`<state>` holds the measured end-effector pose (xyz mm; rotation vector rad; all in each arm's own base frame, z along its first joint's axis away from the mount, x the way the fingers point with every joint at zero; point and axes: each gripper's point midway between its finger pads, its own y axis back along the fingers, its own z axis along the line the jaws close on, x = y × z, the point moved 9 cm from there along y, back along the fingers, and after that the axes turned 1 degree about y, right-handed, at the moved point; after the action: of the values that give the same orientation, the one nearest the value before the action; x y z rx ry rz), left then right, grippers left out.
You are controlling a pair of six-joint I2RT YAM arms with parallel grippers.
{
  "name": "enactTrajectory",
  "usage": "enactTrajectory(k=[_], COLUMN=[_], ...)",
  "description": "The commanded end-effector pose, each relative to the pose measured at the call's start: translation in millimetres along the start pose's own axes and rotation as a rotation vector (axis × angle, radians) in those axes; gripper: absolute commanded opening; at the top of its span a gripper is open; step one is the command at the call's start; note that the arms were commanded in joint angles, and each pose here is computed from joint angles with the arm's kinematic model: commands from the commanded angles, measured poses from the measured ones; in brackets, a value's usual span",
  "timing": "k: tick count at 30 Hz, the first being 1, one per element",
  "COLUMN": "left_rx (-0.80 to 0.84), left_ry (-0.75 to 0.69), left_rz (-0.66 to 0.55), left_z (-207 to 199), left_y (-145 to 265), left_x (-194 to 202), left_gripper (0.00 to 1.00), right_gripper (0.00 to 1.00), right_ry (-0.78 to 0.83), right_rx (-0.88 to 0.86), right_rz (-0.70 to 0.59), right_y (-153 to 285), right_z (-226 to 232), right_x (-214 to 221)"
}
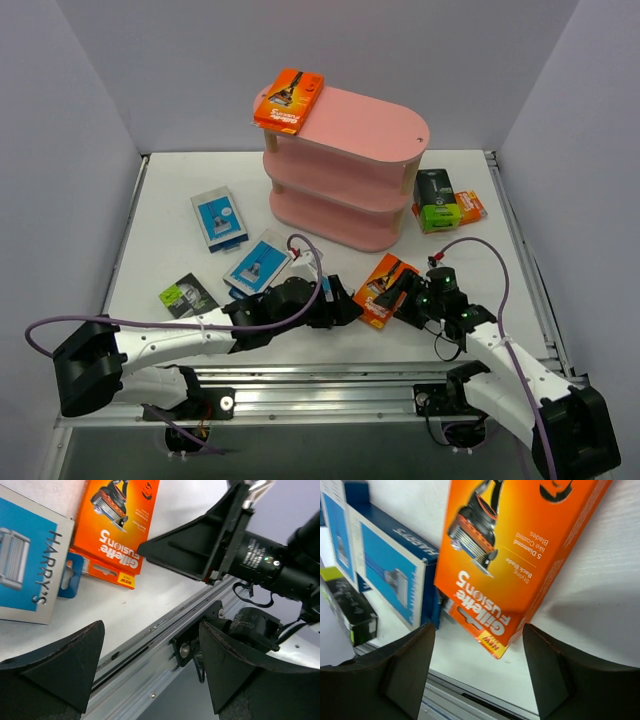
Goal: Place and organize the shaving razors onto the shelf
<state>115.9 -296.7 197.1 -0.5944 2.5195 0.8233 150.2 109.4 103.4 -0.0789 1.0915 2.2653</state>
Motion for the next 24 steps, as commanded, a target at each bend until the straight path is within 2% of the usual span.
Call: enactTrajectory(k=[1, 5, 9, 14, 17, 21, 24], left_rx=[0.042, 0.025, 0.027, 0.025, 0.020, 0.025, 0.011], left_ry=[0.108, 0.192, 0.324, 0.391, 0.456, 0.535, 0.550], left_rz=[-0.051, -0.050, -0.087, -0.097, -0.109, -0.100, -0.099], left_z=[-12.8, -5.9, -1.5, -11.9, -13.5, -7.2, -4.0], left_y=[-5.5, -11.2, -15.3, -22.9, -32.8, -47.7, -55.9], left_x=[5.0, 19.7, 24.8, 33.4, 41.4, 56.7, 63.3], left_gripper=[0.85, 0.85, 0.84, 0.79, 0.72, 0.61, 0.59], right_gripper=[0.68, 0.74, 0.75, 0.74, 0.75, 0.75, 0.75], right_ry=[-0.001, -0.036, -0.088, -0.131, -0.149, -0.169, -0.179], right_rx=[0.039, 0.102, 0.152, 0.162, 0.168, 0.151, 0.139], right_rz=[-0.106, -0.193, -0.219, -0.265, -0.298, -0.283, -0.270], right_y=[16.8, 28.4, 28.4, 31.8, 35.0, 32.8, 31.8], right_z=[13.0, 10.6, 0.0, -9.7, -12.4, -17.4, -24.5], right_x=[-16.0, -24.3, -32.7, -48.1, -58.2, -65.0, -70.4])
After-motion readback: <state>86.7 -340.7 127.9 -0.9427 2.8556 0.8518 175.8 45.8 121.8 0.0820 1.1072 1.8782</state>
